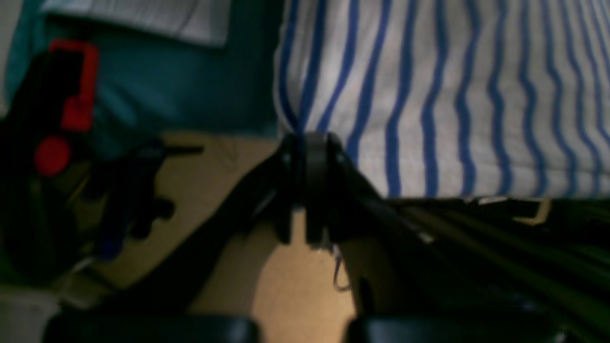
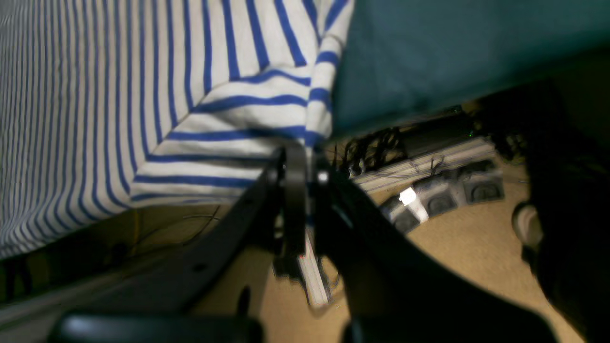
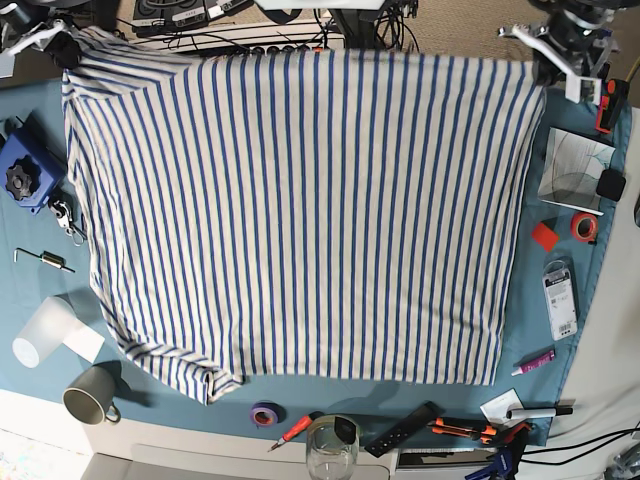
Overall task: Fold the T-shirt properly
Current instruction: 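Lift the held corners and pull them over the shirt body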
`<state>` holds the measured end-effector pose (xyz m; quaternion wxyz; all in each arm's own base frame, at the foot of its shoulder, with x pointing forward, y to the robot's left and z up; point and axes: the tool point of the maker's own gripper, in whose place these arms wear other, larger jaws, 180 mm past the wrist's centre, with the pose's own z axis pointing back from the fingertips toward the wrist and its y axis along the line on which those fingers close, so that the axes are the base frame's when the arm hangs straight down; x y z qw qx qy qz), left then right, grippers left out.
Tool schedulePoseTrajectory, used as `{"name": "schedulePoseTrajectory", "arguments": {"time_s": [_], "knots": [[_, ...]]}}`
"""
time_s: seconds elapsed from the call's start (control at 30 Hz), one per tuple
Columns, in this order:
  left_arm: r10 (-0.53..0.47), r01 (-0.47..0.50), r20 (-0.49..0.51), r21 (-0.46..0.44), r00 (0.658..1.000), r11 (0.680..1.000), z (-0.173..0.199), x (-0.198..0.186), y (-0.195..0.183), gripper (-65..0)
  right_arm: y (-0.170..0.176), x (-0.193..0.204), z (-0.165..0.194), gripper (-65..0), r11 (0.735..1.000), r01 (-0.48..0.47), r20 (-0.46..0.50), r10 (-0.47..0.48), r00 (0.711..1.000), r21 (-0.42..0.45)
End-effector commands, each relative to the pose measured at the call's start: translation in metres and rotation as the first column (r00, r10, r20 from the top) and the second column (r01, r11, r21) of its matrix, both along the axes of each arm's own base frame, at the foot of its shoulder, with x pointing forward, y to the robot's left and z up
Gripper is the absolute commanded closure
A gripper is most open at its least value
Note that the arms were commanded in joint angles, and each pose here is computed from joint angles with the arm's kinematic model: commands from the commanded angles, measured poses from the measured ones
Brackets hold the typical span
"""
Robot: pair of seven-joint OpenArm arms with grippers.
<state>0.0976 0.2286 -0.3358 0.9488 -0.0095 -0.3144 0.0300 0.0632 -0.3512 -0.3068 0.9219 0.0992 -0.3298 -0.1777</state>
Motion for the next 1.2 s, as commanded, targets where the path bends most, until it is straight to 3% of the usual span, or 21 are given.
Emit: {"name": "schedulePoseTrajectory", "arguments": {"time_s": [0.0, 0.2, 0.3, 0.7, 0.97, 1.17], "knots": [[0.011, -0.011, 0.013, 0.016, 1.000, 1.000, 0.008, -0.002, 0.007, 0.0, -0.008, -0.002, 0.011, 0.0, 0.999, -0.001, 0.013, 0.002, 1.000, -0.036], [0.055, -0.055, 0.057, -0.001, 0.997, 0.998, 0.019, 0.000, 0.018, 0.0, -0.010, 0.002, 0.016, 0.0, 0.999, 0.002, 0.037, -0.001, 0.999, -0.044], [0.007, -0.006, 0.083, -0.003, 0.997, 1.000, 0.022, 0.005, 0.012, 0.0, -0.011, 0.011, 0.018, 0.0, 0.999, 0.001, 0.066, 0.002, 0.998, -0.048], [0.010, -0.008, 0.220, -0.009, 0.976, 1.000, 0.039, 0.046, 0.012, 0.0, -0.033, 0.040, 0.028, 0.0, 0.988, 0.033, 0.118, -0.015, 0.993, -0.151], [0.023, -0.019, 0.308, -0.017, 0.951, 1.000, 0.049, 0.067, 0.015, 0.0, -0.051, 0.084, 0.045, 0.0, 0.968, 0.033, 0.163, 0.008, 0.987, -0.248], [0.014, -0.012, 0.352, -0.009, 0.936, 1.000, 0.056, 0.082, 0.016, 0.0, -0.031, 0.121, 0.033, 0.0, 0.966, -0.038, 0.159, 0.081, 0.984, -0.256]]}}
